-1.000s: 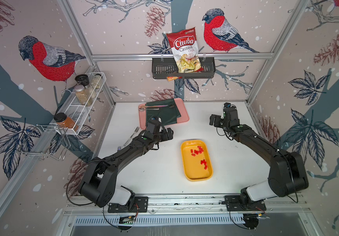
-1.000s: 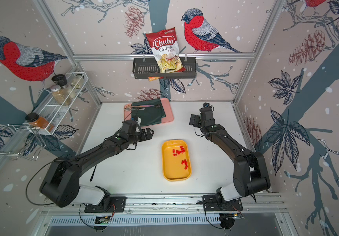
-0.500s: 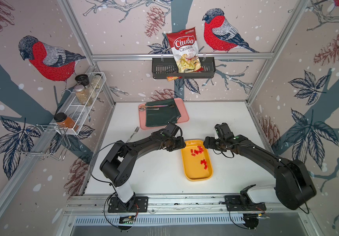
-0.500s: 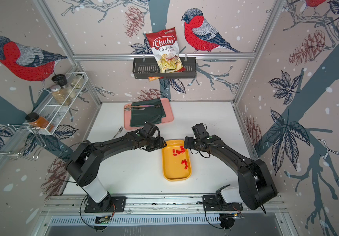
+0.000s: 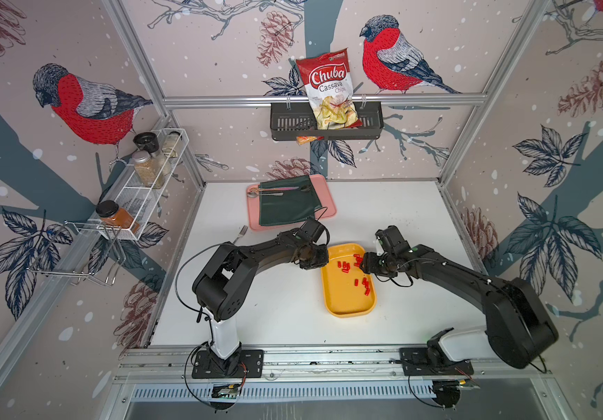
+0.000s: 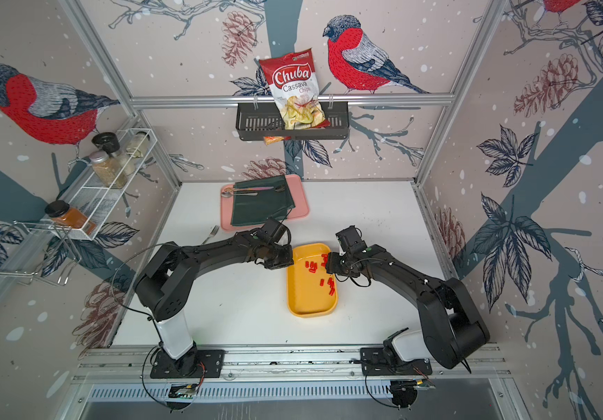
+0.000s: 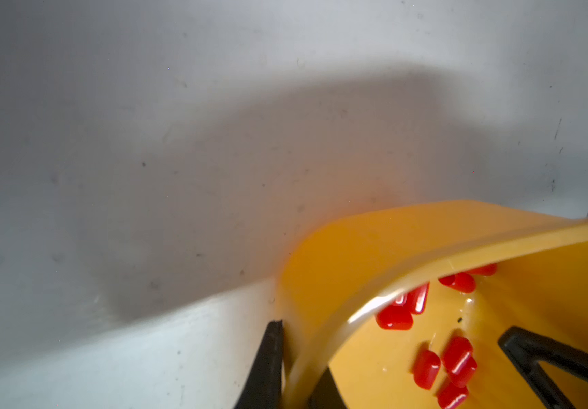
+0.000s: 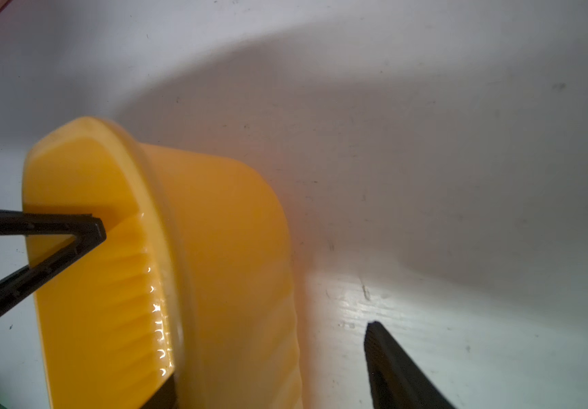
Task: Take the screw protection sleeves out of the storage box
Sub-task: Move the storage box to the center of the board.
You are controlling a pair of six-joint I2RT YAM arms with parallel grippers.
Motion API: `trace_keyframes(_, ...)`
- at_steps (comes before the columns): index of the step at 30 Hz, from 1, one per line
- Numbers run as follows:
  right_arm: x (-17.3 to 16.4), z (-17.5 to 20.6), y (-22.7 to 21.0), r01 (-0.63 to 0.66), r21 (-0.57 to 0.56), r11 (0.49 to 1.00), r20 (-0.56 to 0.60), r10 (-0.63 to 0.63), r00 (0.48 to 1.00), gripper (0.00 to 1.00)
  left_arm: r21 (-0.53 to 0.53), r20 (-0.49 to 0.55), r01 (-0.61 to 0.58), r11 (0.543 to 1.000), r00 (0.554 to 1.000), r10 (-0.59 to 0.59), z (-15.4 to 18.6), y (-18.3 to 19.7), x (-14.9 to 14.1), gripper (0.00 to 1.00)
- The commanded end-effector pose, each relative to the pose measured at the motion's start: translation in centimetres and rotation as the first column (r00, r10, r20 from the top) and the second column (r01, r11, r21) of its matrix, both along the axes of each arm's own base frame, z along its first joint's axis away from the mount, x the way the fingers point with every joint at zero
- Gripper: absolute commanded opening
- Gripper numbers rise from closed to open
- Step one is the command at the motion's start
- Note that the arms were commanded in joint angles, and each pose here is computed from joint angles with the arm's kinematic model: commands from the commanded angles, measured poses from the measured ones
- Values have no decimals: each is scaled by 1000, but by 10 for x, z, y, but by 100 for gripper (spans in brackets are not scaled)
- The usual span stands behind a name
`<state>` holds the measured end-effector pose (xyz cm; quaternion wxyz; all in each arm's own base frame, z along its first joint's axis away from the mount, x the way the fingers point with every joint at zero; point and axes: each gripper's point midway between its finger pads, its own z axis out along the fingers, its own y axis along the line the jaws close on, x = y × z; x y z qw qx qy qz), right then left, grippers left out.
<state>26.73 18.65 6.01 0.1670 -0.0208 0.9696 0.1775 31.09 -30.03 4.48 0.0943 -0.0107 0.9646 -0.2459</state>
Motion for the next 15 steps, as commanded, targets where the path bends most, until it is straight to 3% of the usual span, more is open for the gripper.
trace_keyframes(1, 13, 4, 9, 7, 26, 1000, 22, -7, 1000, 64, 74, 8, -17, 997, 1000, 16, -8, 17, 10, 11)
trace_keyframes(9, 43, 2, 37, -22, 78, 997, 13, 21, 1000, 62, 154, 39, -42, 987, 999, 36, 3, 57, 45, 11)
trace_keyframes(15, 58, -3, 57, -43, 115, 992, -10, 45, 999, 61, 243, 66, 21, 970, 997, -38, 9, 65, 64, 11)
